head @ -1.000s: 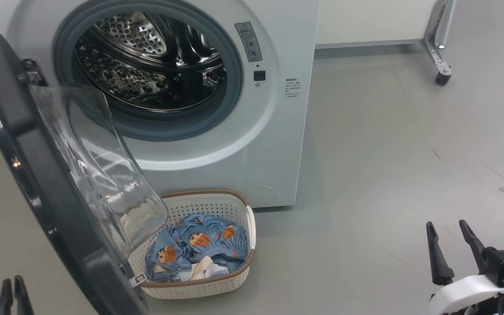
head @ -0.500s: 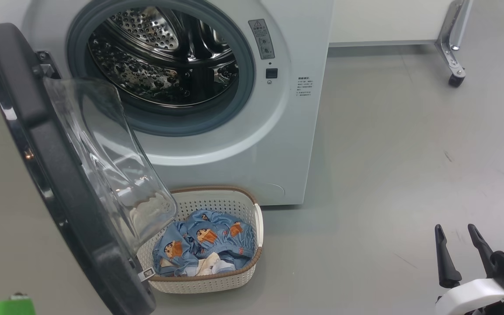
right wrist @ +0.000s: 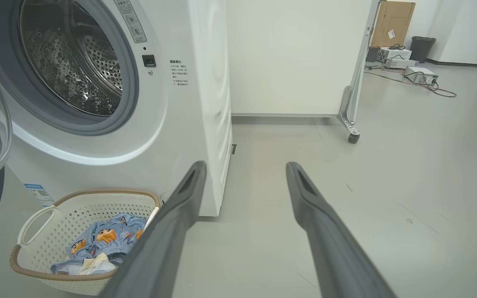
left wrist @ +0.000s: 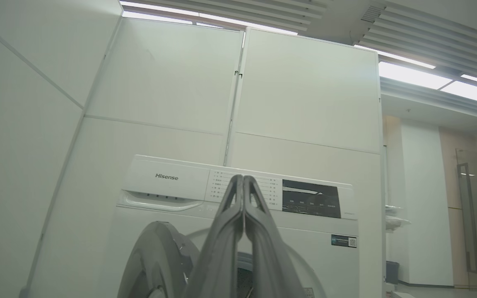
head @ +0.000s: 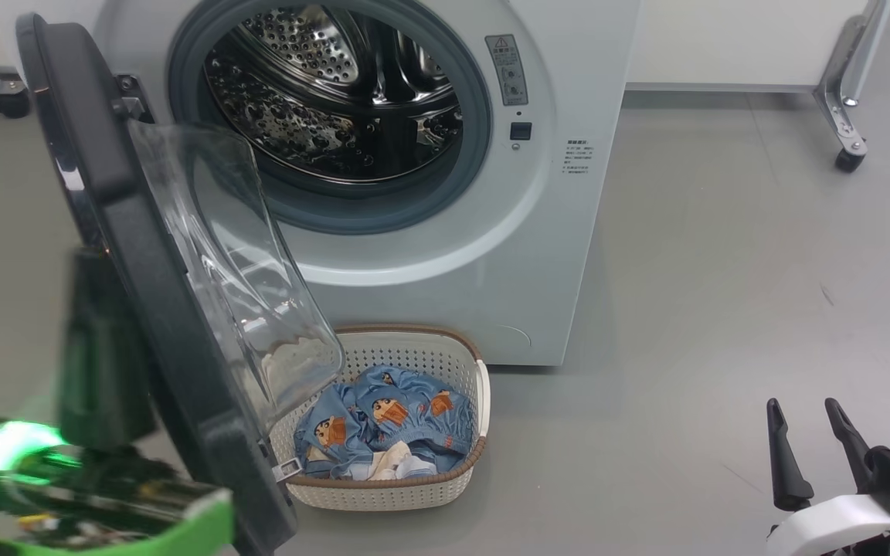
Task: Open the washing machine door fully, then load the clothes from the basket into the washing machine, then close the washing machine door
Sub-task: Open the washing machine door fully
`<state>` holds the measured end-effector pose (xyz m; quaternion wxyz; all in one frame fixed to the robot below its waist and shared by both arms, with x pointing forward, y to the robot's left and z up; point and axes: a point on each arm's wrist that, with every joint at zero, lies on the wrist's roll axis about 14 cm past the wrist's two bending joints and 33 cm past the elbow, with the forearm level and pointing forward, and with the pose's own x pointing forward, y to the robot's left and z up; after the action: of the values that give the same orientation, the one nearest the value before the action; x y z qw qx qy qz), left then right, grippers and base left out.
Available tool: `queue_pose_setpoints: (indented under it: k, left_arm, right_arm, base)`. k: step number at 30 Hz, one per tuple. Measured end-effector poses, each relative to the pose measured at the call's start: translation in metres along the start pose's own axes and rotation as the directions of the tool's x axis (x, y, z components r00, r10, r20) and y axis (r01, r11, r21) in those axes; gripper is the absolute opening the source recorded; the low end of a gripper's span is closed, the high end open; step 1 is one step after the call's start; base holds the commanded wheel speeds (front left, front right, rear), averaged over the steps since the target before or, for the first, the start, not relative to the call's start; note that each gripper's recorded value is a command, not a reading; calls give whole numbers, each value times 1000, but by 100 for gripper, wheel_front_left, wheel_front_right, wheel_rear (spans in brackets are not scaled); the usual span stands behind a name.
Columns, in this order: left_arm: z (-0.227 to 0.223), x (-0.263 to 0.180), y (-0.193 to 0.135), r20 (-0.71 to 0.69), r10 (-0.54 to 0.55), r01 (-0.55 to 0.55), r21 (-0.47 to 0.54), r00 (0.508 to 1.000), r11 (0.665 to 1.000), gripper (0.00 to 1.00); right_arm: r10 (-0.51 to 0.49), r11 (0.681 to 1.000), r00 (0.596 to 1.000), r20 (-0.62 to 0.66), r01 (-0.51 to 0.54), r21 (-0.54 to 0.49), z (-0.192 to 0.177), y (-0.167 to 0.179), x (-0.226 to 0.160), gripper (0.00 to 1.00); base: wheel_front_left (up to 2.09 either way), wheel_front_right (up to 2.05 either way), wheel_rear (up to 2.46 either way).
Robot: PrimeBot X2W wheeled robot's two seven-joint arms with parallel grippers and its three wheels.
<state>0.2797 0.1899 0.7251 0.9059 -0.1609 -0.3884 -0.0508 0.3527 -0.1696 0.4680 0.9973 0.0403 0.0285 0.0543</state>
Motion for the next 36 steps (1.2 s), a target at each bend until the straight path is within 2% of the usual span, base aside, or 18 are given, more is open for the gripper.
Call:
queue_pose_setpoints:
  k: [2,4,7,10,13,16,21,36]
  left_arm:
    - [-21,-9,-27,-88,-57,46,-115,995,992,0]
    - [-49,-27,-42,-222,-80,36,-195,972,980,0]
    - [-85,-59,-52,-395,-96,-12,-262,914,965,0]
    - [-107,-79,-58,-494,-110,-46,-294,862,955,0]
    - [-119,-90,-57,-549,-107,-68,-289,829,955,0]
    - [-129,-99,-44,-593,-55,-103,-229,803,968,0]
    - [-136,-101,-34,-619,-16,-112,-168,785,979,0]
    - [-143,-110,-22,-661,64,-166,-93,748,982,0]
  right_arm:
    - [7,1000,1000,-1,-7,3,-1,3,1,100]
    - [29,1000,1000,-3,-29,2,-1,10,3,100]
    - [51,999,999,-8,-51,5,-3,18,2,100]
    - [54,999,998,-12,-54,8,-5,20,2,100]
    - [48,999,999,-13,-48,8,-5,18,2,100]
    - [49,999,999,-19,-49,11,-7,19,0,100]
    - [30,999,999,-22,-30,18,-9,14,-3,100]
    - [-7,1000,1000,-19,7,31,-8,4,-1,100]
  base:
    - [0,0,0]
    - [0,0,0]
    - [0,0,0]
    - [0,0,0]
    - [0,0,0]
    - [0,0,0]
    - [0,0,0]
    - [0,0,0]
